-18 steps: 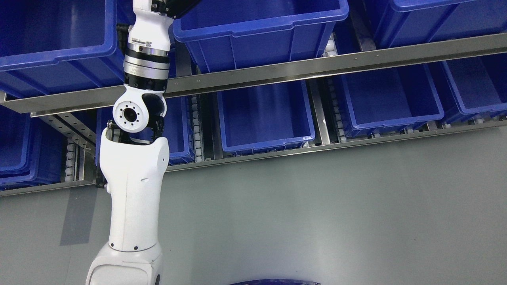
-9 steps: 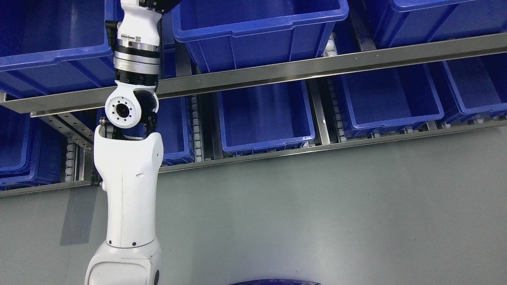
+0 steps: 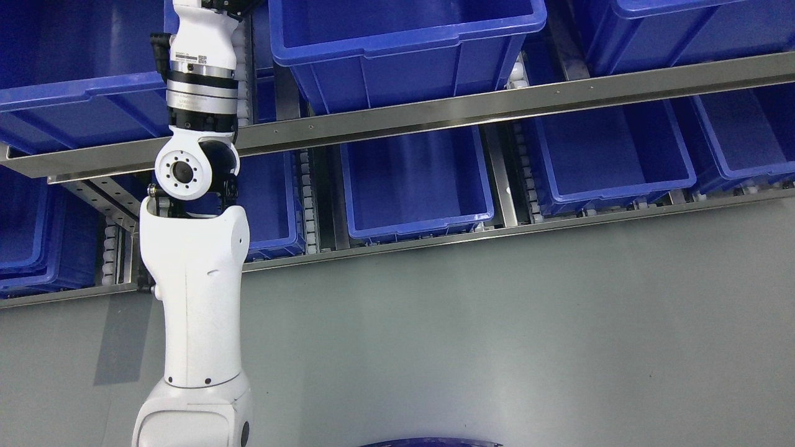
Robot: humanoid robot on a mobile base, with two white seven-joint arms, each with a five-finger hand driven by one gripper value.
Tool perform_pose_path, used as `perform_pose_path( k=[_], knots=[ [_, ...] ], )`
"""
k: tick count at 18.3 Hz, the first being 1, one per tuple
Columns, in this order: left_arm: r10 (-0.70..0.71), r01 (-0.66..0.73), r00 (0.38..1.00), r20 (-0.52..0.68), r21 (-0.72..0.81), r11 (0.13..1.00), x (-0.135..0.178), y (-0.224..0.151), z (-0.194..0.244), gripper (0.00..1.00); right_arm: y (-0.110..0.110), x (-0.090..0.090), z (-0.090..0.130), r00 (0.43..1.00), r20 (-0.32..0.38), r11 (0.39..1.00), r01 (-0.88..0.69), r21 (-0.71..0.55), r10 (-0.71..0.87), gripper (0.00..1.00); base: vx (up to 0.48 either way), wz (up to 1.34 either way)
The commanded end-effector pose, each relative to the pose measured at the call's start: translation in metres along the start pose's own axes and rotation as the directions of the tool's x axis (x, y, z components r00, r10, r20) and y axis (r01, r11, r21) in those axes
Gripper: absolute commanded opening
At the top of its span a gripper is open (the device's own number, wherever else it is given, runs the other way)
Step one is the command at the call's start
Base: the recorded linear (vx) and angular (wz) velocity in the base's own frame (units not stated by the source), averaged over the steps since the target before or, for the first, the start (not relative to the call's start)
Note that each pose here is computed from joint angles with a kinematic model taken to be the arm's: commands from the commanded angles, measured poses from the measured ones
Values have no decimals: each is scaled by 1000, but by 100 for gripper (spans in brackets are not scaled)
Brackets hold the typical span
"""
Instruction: Place circuit breaker on shelf
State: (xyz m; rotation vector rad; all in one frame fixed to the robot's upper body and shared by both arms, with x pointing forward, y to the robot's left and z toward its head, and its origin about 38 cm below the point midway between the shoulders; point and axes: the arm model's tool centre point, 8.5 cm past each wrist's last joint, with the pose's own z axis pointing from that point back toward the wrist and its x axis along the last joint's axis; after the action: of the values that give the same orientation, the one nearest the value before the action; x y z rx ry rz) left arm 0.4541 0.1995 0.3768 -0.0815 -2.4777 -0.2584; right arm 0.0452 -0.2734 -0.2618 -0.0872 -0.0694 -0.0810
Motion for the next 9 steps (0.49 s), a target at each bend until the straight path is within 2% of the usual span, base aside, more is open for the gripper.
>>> perform_pose_path(
  k=[1,9],
  knots=[
    [-15,15,1000,-7,-9,1000,-2,3,1,8,-12,-4,0,1000,31,1000,-3,-18,3,100,0,0],
    [-16,16,1000,-4,-6,1000,-1,4,1,8,-12,-4,0,1000,31,1000,-3,-18,3,100,0,0]
  ],
)
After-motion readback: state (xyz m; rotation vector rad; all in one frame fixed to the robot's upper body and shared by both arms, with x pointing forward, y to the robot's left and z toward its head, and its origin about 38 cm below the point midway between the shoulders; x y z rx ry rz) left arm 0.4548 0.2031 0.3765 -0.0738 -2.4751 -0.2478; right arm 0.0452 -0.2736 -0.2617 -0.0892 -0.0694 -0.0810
